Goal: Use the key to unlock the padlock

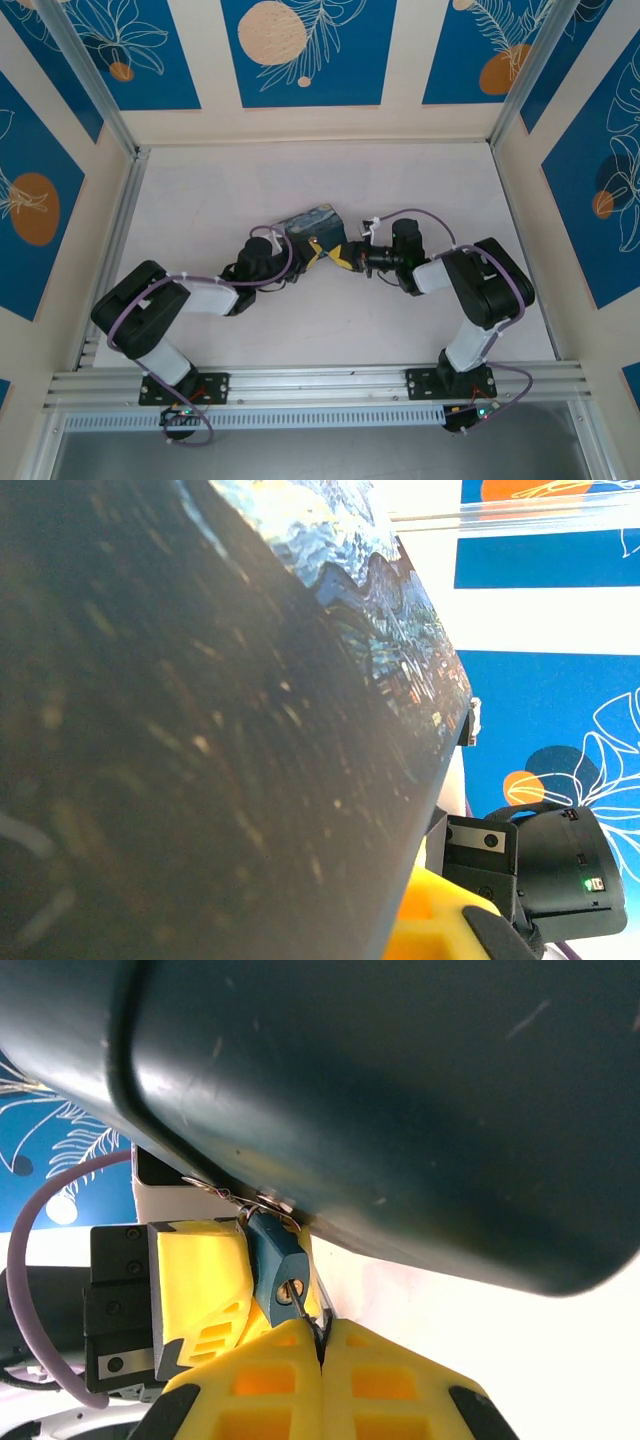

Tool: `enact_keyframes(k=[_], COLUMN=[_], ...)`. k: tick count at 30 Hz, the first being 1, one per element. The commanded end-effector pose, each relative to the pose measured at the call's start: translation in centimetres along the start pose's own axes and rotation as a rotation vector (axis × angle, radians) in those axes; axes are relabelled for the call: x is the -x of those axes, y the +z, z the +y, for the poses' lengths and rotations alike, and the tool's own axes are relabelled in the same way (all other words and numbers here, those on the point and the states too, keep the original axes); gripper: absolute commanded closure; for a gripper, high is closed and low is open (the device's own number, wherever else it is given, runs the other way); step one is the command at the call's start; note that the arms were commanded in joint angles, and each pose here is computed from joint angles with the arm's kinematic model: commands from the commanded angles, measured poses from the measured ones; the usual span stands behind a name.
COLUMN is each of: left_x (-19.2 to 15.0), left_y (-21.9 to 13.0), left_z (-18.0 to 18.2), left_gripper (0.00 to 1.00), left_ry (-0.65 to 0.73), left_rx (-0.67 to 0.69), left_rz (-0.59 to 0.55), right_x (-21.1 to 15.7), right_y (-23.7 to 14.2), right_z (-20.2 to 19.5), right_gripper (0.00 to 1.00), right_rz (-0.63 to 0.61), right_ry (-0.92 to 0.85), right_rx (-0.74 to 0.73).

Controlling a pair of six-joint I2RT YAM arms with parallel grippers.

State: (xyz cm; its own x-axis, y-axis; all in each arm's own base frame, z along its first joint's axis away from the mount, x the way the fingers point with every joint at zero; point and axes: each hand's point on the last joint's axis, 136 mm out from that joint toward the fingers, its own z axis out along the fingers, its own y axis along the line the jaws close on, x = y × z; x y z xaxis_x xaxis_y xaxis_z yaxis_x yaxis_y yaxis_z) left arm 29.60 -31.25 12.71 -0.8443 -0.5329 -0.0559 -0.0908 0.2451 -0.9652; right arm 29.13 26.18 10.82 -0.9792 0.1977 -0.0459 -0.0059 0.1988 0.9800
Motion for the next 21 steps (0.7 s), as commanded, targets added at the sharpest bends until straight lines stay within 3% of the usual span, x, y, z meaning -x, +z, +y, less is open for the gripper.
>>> enact_keyframes(k=[1,21], left_x=[-1.8,-2.4], left_y=[-0.5,-1.3], left_z=[-6.7,-9.6], left_gripper=[1.00,1.00], left_ry=[0.058,0.086], left_rx=[-0.202,-0.276], left_rz=[0.085,0.089], right_x=[1.7,2.3], right_y=[0.1,0.6], right_z=[-0.3,-1.7], right_gripper=[1.00,1.00], right_rz=[-0.038,0.004], right_ry=[-0.050,0.002], right_rx=[0.001,0.008])
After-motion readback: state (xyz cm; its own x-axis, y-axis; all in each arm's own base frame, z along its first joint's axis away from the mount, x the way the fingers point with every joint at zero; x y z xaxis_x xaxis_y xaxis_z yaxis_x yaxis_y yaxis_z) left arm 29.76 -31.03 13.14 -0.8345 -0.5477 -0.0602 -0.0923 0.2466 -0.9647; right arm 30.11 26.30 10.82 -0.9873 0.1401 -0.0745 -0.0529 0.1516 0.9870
